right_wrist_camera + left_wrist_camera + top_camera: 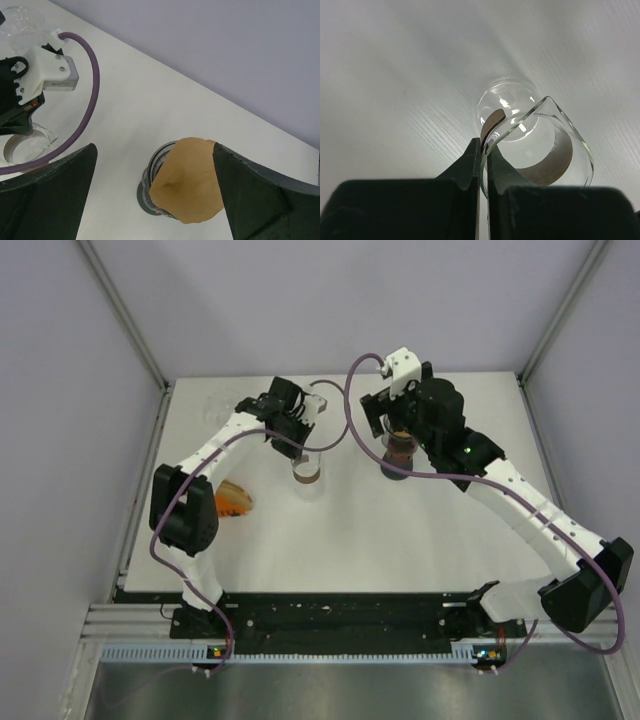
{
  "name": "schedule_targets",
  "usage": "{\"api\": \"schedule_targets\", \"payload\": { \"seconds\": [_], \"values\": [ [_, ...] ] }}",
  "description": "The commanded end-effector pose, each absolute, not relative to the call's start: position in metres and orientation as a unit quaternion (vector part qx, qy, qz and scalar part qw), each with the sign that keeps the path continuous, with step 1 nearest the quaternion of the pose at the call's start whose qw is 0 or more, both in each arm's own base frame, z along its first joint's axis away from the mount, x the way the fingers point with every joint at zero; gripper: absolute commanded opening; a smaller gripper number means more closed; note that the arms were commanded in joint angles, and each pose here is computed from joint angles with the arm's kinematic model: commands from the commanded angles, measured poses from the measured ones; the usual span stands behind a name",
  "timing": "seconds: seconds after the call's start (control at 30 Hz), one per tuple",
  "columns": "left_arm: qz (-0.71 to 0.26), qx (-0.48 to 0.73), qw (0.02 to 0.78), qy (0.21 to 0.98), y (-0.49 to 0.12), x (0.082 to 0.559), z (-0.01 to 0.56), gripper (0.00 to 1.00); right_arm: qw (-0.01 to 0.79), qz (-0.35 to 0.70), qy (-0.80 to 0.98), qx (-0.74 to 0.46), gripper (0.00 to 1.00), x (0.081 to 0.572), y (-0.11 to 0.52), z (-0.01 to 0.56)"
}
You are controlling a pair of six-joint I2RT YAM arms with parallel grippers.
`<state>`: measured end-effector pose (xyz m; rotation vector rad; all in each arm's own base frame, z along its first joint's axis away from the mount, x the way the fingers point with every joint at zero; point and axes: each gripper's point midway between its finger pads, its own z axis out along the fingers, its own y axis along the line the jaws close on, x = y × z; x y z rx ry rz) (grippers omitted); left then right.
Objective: Place the coffee filter in the dripper
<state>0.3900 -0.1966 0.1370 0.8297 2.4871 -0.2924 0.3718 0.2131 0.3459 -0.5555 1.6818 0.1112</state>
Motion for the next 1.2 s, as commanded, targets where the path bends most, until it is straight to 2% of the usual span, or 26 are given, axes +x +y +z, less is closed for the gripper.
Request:
{"api": "schedule_targets", "payload": {
  "seconds": [0.0,0.1,0.17,0.23,0.27,0.3,0.37,0.5,0.63,0.77,0.87,1.17],
  "values": [
    [-0.099,0.320,0.282,0.899,-0.196,0.400,0.134,0.00,0.653,0.067,0.718,-0.231,0.99,0.370,0.214,0.365],
    [-0.109,0.328,0.288,0.893,-0.197,0.394,0.132,0.01,0.654,0.077,0.714,-0.237,0.99,0.368,0.217,0.367],
    [-0.120,0.336,0.286,0.889,-0.200,0.389,0.134,0.11,0.655,0.078,0.713,-0.239,0.99,0.368,0.218,0.367],
    [-0.134,0.341,0.285,0.886,-0.202,0.385,0.139,0.31,0.655,0.078,0.712,-0.241,0.99,0.368,0.219,0.367],
    [-0.141,0.343,0.291,0.882,-0.203,0.384,0.147,0.53,0.655,0.079,0.711,-0.243,0.99,0.368,0.219,0.367],
    [-0.150,0.344,0.297,0.878,-0.205,0.383,0.153,0.64,0.656,0.079,0.711,-0.243,0.99,0.368,0.219,0.367],
    [-0.166,0.332,0.321,0.872,-0.202,0.388,0.175,0.80,0.655,0.081,0.710,-0.245,0.99,0.368,0.220,0.366],
    [-0.168,0.290,0.378,0.863,-0.182,0.413,0.222,0.85,0.655,0.082,0.709,-0.249,0.99,0.368,0.222,0.366],
    [-0.147,0.161,0.441,0.870,-0.124,0.463,0.260,0.84,0.653,0.082,0.708,-0.255,0.99,0.368,0.223,0.363],
    [-0.040,-0.018,0.450,0.892,-0.032,0.512,0.255,0.84,0.652,0.076,0.710,-0.255,0.99,0.369,0.222,0.358],
    [-0.017,-0.112,0.442,0.890,0.016,0.537,0.236,0.85,0.649,0.072,0.712,-0.257,0.99,0.371,0.222,0.354],
    [0.018,-0.187,0.404,0.895,0.073,0.587,0.181,0.84,0.641,0.058,0.719,-0.261,0.99,0.372,0.219,0.345]
  ]
}}
